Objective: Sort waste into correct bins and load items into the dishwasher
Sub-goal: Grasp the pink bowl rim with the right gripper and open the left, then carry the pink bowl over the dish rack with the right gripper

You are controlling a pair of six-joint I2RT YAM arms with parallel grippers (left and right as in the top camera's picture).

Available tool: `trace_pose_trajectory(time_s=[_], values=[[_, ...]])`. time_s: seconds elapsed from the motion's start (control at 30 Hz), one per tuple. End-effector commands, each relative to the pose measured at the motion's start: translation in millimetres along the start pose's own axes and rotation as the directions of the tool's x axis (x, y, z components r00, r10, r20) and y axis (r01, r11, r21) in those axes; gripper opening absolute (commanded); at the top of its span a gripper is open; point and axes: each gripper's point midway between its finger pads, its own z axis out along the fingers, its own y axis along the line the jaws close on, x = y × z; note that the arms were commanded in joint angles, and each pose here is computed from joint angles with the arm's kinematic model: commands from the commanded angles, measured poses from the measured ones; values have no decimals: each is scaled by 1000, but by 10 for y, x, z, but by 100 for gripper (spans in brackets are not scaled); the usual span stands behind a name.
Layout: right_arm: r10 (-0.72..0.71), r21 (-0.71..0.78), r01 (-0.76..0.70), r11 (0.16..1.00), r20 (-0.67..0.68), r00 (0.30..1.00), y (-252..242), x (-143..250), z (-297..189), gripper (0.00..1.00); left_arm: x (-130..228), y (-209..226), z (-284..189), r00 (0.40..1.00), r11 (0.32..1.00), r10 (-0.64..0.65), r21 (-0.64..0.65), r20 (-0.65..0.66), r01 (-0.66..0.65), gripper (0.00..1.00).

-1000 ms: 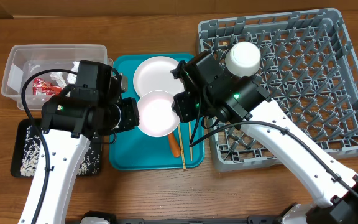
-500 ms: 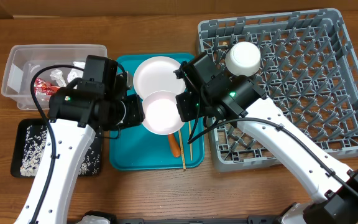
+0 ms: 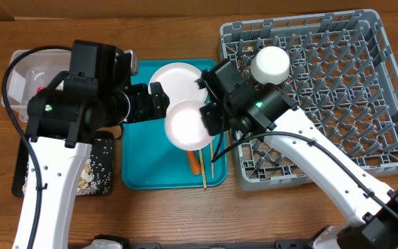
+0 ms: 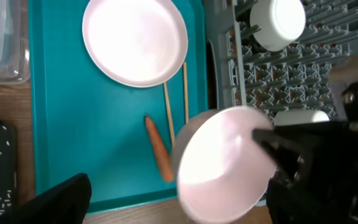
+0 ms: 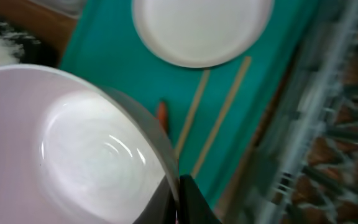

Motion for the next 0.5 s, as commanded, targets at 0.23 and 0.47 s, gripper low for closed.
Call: trace_pose_trajectory(time_s=[0.23,0.47], values=[[-135,849,-258,462,355,925,-1525,-435,-1689,4,-193,208,-126,995,989,54,-139,89,-42,100],[-172,868,-446,216,484,858,-1707,-285,-2012,4,-371,444,-196,983,959,69,-284,171,-18,100]])
